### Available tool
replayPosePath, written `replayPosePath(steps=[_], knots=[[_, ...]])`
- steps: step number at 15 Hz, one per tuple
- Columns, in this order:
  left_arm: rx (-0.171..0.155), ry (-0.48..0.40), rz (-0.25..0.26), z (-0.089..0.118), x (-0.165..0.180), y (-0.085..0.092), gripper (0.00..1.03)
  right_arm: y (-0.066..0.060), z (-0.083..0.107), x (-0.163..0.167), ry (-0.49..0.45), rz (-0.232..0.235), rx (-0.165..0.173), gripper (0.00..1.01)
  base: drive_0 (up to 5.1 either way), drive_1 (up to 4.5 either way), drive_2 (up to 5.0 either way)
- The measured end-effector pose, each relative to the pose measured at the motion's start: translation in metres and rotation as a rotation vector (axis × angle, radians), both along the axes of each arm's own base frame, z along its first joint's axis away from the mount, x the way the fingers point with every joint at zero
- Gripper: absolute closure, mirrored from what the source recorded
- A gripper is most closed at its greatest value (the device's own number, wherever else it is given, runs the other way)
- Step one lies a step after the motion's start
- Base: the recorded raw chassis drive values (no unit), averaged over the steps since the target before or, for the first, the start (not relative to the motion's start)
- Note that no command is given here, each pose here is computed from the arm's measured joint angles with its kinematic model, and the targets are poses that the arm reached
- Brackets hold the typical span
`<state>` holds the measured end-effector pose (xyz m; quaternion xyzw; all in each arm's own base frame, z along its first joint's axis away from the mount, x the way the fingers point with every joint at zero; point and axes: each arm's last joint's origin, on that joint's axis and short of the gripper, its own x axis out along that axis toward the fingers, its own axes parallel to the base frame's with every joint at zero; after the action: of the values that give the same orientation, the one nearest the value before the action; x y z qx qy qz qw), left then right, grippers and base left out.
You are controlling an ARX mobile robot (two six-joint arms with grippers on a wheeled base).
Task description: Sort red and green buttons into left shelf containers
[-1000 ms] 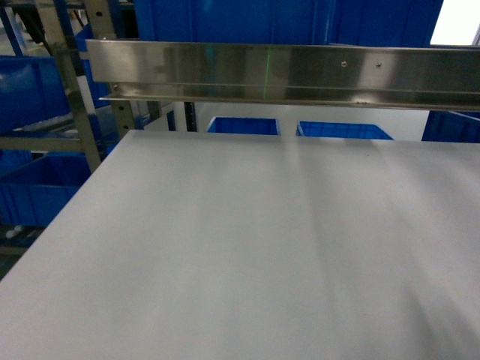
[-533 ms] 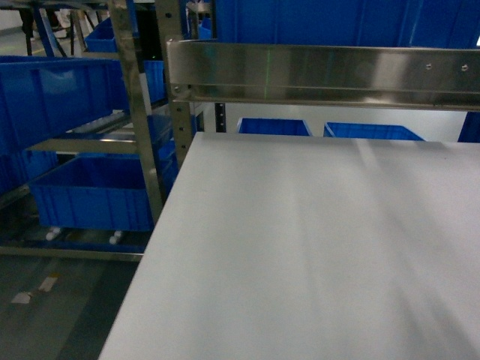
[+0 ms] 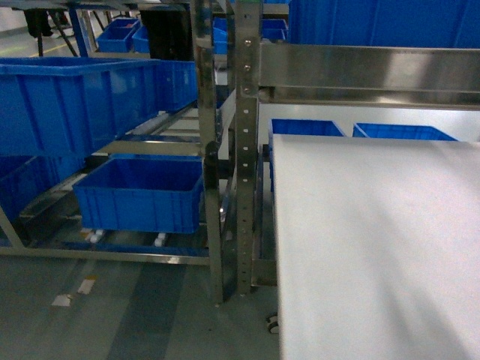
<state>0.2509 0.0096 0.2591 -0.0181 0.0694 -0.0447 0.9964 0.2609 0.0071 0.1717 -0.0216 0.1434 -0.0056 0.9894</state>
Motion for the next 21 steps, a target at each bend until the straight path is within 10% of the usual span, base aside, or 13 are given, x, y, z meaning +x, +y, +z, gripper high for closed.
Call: replayPosePath(steps=[21], knots=[[0.0,-0.002,-0.002,0.0002,0.0,-0.0001,0.76,0.0001,0.0011,-0.0002,-0.006,0.001,-0.003,0.75,-4.9,2.8,2.0]])
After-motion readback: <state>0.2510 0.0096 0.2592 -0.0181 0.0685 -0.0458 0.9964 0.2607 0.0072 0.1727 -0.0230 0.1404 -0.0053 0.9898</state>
